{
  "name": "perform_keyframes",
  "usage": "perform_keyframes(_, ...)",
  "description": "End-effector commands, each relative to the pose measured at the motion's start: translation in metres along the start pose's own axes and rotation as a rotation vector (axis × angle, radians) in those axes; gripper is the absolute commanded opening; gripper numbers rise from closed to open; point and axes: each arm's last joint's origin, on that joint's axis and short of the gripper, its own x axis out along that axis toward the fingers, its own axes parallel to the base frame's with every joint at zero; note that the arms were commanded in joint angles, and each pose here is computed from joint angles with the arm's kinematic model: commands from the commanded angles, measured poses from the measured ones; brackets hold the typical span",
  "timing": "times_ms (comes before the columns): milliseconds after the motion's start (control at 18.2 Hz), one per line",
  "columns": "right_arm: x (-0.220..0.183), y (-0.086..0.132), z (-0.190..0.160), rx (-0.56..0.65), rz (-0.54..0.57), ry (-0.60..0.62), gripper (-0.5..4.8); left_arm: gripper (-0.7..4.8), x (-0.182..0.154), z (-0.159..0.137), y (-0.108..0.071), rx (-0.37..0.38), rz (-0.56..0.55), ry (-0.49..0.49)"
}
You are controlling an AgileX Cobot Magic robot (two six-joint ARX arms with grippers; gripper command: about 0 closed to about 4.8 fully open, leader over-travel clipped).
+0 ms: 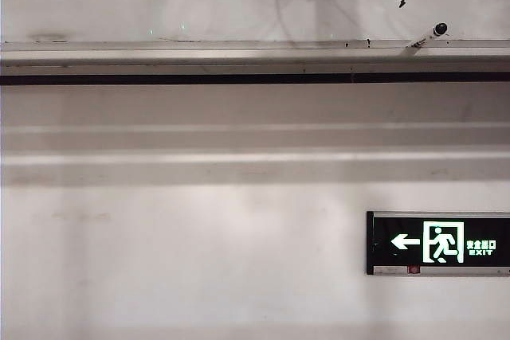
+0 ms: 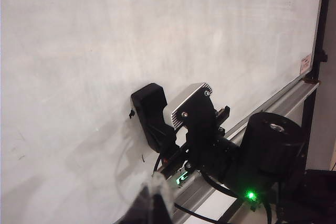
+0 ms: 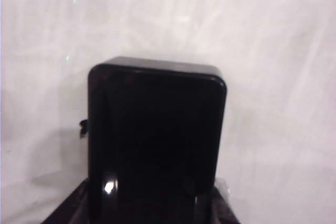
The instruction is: Wipe the whiteboard clean using the black magnetic whiteboard eraser attached to the whiteboard.
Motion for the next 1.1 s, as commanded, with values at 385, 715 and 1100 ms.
perform_keyframes(385,0.003,0.010,-0.003,-0.020,0.085,0.034,1.53,-0.06,-0.002,0.002,0.000,-0.002,-0.003,-0.015)
perform_keyframes(715,0.006,0.014,0.003,0.016,0.187,-0.106,1.53,-0.06,-0.002,0.003,0.000,-0.002,-0.002,-0.017)
perform_keyframes(1100,0.005,0.014,0.005,0.016,0.187,-0.103,4.47,-0.06,-0.002,0.003,0.000,-0.001,-0.002,-0.020)
